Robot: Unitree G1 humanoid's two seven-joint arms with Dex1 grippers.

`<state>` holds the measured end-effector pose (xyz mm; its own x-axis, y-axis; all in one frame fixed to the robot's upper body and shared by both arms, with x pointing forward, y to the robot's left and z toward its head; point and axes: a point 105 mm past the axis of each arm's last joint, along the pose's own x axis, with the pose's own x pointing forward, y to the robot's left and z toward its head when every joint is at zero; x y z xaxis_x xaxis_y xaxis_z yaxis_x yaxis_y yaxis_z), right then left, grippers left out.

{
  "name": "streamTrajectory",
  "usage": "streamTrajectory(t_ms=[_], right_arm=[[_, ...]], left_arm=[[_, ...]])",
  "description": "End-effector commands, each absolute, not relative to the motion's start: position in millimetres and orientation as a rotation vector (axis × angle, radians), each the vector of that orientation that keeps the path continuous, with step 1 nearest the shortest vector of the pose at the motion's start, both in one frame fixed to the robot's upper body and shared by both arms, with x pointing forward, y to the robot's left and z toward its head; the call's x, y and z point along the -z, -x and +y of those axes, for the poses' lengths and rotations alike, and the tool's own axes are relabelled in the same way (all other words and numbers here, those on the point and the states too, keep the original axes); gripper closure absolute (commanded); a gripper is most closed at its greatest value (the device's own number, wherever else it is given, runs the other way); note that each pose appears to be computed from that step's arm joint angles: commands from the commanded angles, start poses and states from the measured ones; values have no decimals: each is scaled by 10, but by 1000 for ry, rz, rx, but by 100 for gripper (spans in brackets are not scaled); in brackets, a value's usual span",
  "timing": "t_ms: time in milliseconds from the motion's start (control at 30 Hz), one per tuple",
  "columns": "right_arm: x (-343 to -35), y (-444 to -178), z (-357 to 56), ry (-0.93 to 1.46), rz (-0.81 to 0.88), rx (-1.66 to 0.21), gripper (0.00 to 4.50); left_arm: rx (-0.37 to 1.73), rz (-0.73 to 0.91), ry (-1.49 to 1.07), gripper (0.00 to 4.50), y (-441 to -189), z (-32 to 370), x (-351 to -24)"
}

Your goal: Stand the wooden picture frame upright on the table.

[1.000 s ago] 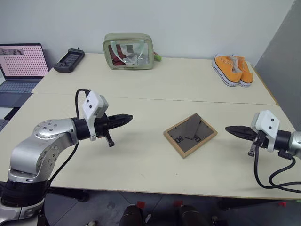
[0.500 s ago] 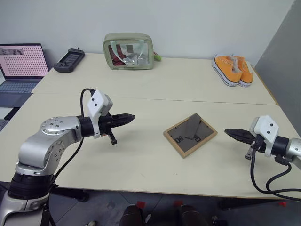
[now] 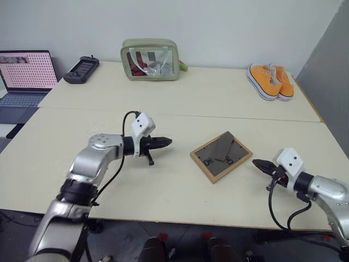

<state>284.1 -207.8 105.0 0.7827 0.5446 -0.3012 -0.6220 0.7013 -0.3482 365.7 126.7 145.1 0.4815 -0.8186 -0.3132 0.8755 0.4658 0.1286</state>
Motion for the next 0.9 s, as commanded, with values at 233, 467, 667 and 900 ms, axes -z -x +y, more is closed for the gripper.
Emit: streamTrajectory(t_ms=[233, 467, 667, 900], right_arm=[[-1070, -2834, -1920, 453, 119, -616, 450], [-1155, -2949, -1855, 443, 73, -538, 450], [-1143, -3026, -1846, 443, 69, -503, 450], [-1162, -3066, -2096, 478, 79, -409, 450]], left_arm=[[1085, 181, -380, 449, -4009, 873, -1362], [1146, 203, -425, 449, -4012, 509, -1141], [1167, 212, -434, 449, -3994, 342, -1063], [1168, 210, -424, 449, -3993, 381, -1093]])
